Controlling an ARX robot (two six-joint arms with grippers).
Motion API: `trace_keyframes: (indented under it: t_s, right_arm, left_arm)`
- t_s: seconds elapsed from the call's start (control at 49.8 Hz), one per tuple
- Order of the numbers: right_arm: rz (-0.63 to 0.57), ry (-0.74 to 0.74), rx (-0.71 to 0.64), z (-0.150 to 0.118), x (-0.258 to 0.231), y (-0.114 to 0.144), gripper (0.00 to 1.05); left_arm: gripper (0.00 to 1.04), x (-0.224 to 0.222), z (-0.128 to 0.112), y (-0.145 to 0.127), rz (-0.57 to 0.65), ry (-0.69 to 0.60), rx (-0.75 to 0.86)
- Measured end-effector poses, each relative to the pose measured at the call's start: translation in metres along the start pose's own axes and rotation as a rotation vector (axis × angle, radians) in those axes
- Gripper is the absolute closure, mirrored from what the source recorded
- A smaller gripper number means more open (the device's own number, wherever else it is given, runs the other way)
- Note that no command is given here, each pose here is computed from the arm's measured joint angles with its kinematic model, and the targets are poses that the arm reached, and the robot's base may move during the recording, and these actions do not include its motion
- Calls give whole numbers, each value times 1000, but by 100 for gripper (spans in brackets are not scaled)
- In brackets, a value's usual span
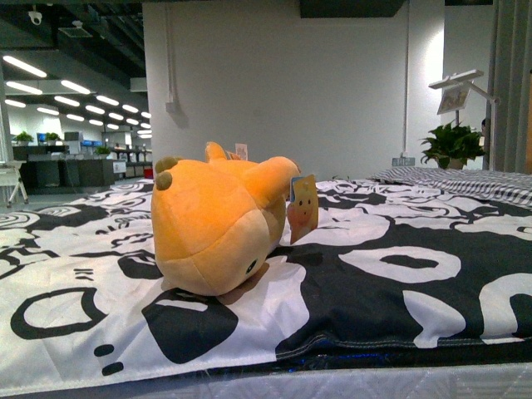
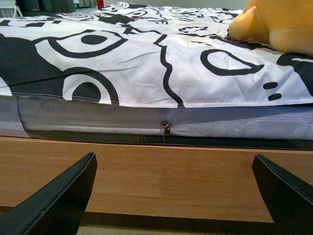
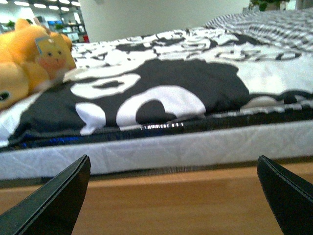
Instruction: Put away toys
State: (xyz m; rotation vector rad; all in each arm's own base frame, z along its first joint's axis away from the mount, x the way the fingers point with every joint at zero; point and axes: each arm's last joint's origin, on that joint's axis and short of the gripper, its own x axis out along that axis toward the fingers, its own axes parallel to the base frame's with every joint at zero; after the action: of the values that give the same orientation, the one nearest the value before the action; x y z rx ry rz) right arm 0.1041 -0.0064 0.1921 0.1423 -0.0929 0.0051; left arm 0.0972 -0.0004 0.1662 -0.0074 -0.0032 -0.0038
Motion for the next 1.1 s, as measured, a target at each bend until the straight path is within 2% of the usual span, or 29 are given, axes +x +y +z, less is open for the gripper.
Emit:
trace_keyframes:
  t_s: [0.321,0.522,0.783,0.943,1.104]
  right_arm:
    - [40,-115,-18,65,43,-3,0]
    - [109,-121,-13,104,81,11,0]
    - [299,-110,-59,145,133,57,0]
    - [376,-92,-71,158,164,85,0]
    - [493,-49,-107,161,194,125,0]
  left_arm:
    - [6,0,0,0,0,0,0]
    - [6,0,0,0,0,0,0]
    - [6,0,0,0,0,0,0]
    - [6,0,0,0,0,0,0]
    - [6,0,0,0,0,0,0]
